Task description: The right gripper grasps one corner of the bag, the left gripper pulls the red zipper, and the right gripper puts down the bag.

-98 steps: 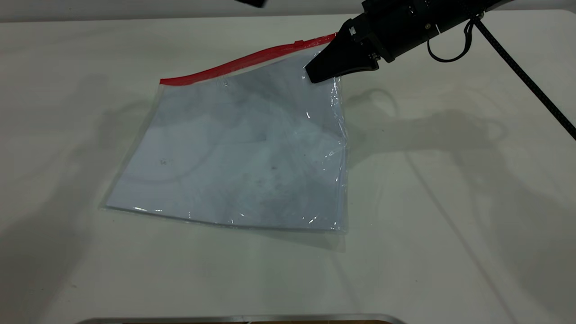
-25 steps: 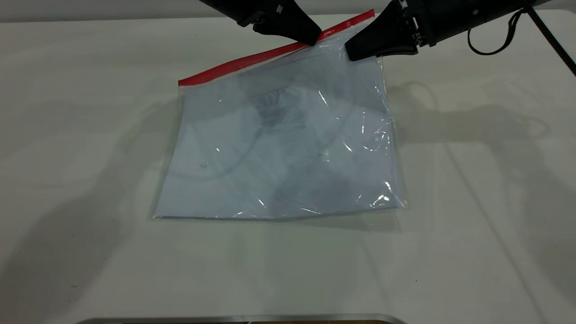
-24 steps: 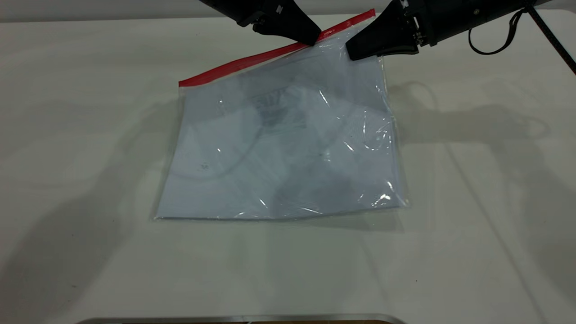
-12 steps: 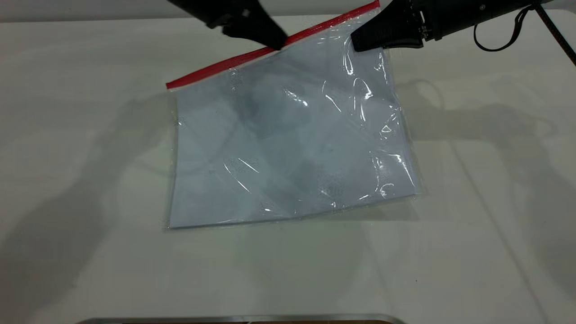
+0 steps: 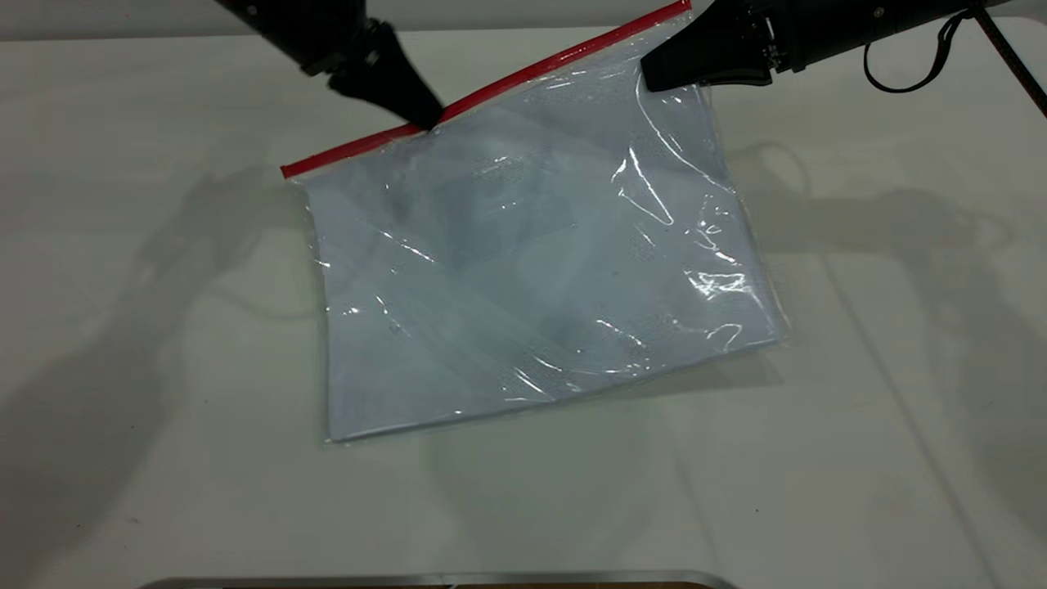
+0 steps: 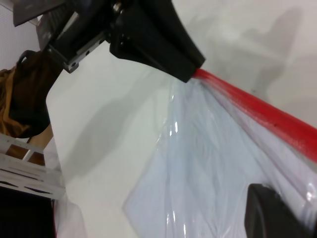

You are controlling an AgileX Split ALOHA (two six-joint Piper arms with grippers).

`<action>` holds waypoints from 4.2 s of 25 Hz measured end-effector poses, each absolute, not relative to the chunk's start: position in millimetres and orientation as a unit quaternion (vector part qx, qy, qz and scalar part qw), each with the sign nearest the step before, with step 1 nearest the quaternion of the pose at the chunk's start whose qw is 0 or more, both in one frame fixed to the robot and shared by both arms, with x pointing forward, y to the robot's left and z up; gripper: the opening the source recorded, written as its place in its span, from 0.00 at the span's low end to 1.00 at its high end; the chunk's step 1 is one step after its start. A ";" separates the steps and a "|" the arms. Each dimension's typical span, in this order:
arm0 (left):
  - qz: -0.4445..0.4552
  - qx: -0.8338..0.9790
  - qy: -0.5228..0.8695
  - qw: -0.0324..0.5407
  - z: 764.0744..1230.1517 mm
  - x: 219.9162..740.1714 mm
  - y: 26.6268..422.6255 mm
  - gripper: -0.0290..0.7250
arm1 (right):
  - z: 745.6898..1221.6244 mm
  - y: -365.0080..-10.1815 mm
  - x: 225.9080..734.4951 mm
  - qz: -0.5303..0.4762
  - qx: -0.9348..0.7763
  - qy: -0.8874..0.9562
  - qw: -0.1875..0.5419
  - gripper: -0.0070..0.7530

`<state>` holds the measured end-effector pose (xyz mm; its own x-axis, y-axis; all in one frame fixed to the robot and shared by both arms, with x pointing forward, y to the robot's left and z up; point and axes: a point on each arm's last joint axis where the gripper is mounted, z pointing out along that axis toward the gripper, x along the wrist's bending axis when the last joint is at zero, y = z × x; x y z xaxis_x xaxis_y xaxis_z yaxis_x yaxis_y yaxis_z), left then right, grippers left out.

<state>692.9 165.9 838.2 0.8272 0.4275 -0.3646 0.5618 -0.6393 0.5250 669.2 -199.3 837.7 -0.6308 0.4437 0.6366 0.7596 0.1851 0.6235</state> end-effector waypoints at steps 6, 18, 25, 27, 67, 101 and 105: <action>-0.099 0.907 0.287 0.293 834.6 694.9 184.6 0.15 | 837.4 -200.1 670.1 -0.498 -0.403 -0.753 0.154 0.05; -0.092 0.909 0.316 0.254 830.6 698.4 219.8 0.15 | 837.8 -200.4 671.0 -0.500 -0.407 -0.749 0.152 0.05; -0.096 0.912 0.332 0.222 828.0 697.1 233.5 0.15 | 837.8 -200.9 671.1 -0.501 -0.407 -0.749 0.152 0.05; -0.096 0.913 0.335 0.213 827.3 696.7 236.0 0.15 | 837.8 -200.9 671.1 -0.501 -0.407 -0.749 0.152 0.05; 0.016 0.831 0.242 0.500 1162.8 604.0 211.2 0.66 | 872.0 -198.7 685.6 -0.293 -0.514 -0.803 -0.074 0.63; 0.048 0.771 0.614 0.164 1104.6 408.4 277.5 0.66 | 1134.4 -260.3 408.3 -0.211 -0.581 -0.777 -0.116 0.53; 0.007 0.769 0.626 0.129 1068.1 384.2 278.6 0.66 | 1093.9 -270.0 370.1 -0.174 -0.609 -0.767 -0.101 0.55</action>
<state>384.2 278.6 1068.1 0.2157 0.9649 -0.1501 0.9611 -0.1826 0.2072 370.1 -270.0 1093.9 -0.2375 0.9697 0.0579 0.8995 0.1970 0.3900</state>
